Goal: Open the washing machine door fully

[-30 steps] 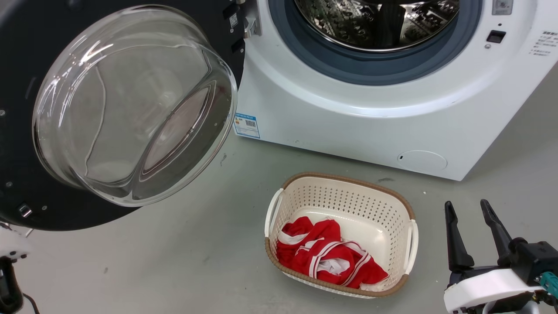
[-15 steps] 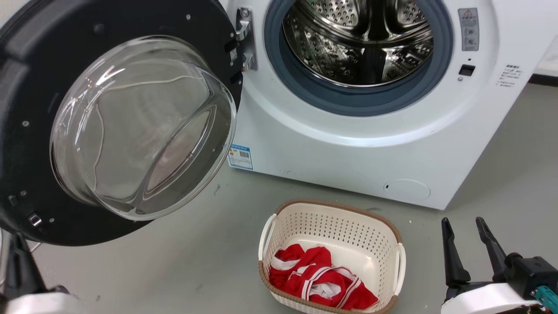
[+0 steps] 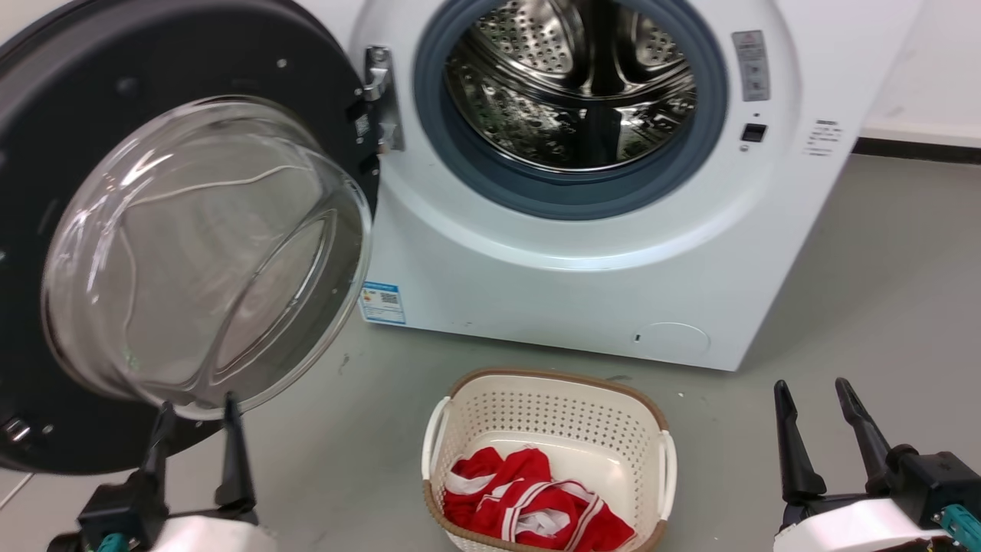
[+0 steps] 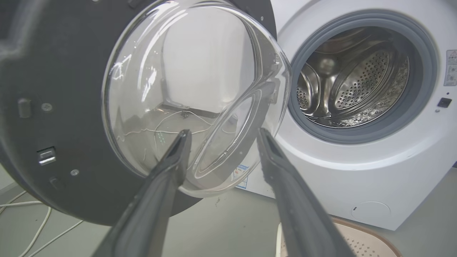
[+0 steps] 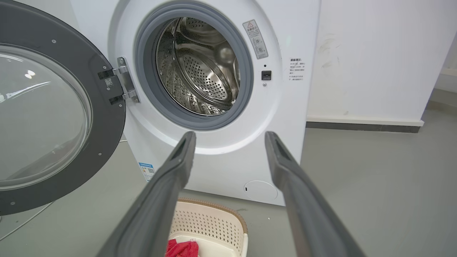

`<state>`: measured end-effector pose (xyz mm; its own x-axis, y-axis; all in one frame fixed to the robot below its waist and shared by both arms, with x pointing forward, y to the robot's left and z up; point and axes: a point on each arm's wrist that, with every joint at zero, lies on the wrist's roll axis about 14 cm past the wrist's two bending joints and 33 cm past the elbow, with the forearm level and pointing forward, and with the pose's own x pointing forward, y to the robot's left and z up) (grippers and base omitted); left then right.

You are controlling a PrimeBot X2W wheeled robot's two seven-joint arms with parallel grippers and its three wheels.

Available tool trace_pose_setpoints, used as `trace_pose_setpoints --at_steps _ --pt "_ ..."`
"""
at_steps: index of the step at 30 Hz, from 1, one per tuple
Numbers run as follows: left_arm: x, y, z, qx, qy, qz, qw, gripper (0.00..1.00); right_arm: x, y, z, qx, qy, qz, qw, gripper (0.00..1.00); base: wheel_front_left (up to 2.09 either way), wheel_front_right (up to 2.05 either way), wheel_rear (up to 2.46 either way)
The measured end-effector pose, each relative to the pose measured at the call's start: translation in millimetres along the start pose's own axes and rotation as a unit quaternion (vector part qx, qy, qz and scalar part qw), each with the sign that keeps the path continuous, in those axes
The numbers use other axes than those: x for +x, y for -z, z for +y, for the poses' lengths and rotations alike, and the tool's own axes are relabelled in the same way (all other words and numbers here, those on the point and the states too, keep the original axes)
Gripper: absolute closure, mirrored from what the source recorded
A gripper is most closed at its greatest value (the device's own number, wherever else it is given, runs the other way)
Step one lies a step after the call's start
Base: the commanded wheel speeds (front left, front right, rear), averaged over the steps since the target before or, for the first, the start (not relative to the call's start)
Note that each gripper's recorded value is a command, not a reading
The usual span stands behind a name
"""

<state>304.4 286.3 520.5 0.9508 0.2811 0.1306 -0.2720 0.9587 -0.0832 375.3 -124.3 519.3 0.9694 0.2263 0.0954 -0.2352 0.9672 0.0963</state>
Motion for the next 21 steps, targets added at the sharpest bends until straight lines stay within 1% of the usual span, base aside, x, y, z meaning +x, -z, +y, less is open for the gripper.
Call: trace_pose_setpoints --at_steps 7,11,16,21 --pt "31.1 -16.1 -60.3 0.007 0.087 -0.031 0.996 0.0 -10.0 -22.2 -22.9 -0.028 0.035 -0.028 0.999 0.0 0.0 0.0 0.0" --pt "44.2 -25.0 -88.0 0.011 0.122 -0.048 0.991 0.0 -17.0 -32.9 -35.4 -0.045 0.056 -0.037 0.997 0.0 0.0 0.0 0.0" --pt "49.8 -24.8 -107.4 0.019 0.146 -0.051 0.988 0.0 -25.5 -38.8 -47.2 -0.062 0.076 -0.038 0.995 0.0 0.0 0.0 0.0" --pt "49.7 -18.4 -113.4 0.025 0.155 -0.043 0.987 0.0 -29.4 -28.7 -47.6 -0.058 0.078 -0.018 0.995 0.0 0.0 0.0 0.0"
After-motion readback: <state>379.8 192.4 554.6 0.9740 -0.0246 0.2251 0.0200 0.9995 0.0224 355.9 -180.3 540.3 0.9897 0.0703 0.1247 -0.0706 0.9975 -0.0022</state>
